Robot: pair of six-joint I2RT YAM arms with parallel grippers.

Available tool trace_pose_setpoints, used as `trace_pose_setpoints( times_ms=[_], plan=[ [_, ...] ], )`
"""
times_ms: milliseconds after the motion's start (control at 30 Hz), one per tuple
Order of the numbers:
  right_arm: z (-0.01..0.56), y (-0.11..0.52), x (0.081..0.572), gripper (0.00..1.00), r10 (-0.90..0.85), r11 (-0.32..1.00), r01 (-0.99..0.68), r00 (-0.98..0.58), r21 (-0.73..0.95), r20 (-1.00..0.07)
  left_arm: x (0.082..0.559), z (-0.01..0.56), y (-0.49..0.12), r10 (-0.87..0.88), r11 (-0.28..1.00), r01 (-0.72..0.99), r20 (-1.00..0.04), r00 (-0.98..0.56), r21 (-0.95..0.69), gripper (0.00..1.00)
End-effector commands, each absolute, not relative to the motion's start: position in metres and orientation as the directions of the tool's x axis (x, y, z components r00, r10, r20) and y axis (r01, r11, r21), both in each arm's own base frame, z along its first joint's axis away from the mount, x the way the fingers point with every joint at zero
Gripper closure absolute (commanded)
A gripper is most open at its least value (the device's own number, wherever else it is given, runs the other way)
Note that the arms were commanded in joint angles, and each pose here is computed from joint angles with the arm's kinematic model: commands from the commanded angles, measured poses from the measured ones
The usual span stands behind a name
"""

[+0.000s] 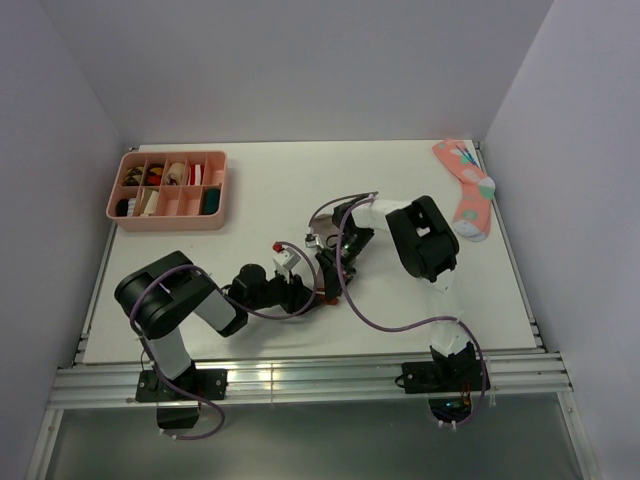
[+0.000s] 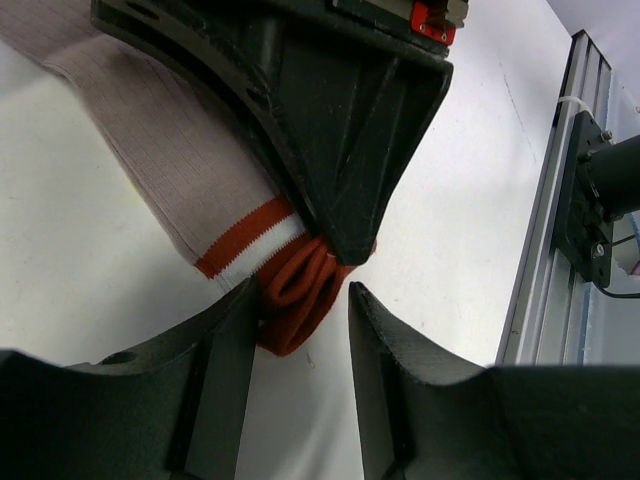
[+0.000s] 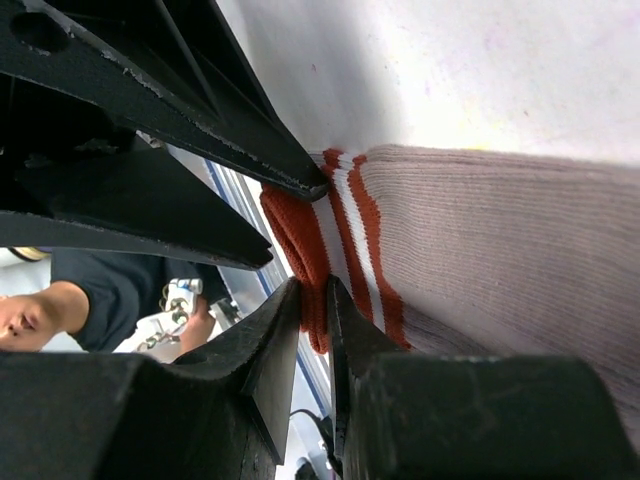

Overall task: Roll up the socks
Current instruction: Roll the sock at the center of the board.

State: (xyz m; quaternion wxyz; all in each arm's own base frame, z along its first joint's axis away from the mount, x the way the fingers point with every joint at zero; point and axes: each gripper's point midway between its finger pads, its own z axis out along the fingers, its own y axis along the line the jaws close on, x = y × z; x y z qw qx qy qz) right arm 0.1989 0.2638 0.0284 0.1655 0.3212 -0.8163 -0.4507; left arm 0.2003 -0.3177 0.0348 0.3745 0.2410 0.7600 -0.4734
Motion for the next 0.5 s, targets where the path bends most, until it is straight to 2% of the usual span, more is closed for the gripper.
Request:
trace_pose_setpoints(
  times_ms=[0, 467],
  plan=[
    [0.0318, 0.2641, 0.2051, 0.77, -0.654, 0.382, -0.343, -0.757, 0.858, -0.011, 0.2014, 0.0517, -0.3271, -0.021, 0.383, 0.758, -0.825, -0.565, -0.528, 0.54],
    [0.0307, 0.2588, 0.2127, 0.78, -0.615, 0.399, -0.302, -0.788, 0.866, 0.009, 0.2012, 0.0483, -0.3305, -0.005, 0.382, 0.757, -0.820, -0.573, -0.531, 0.63]
  ],
)
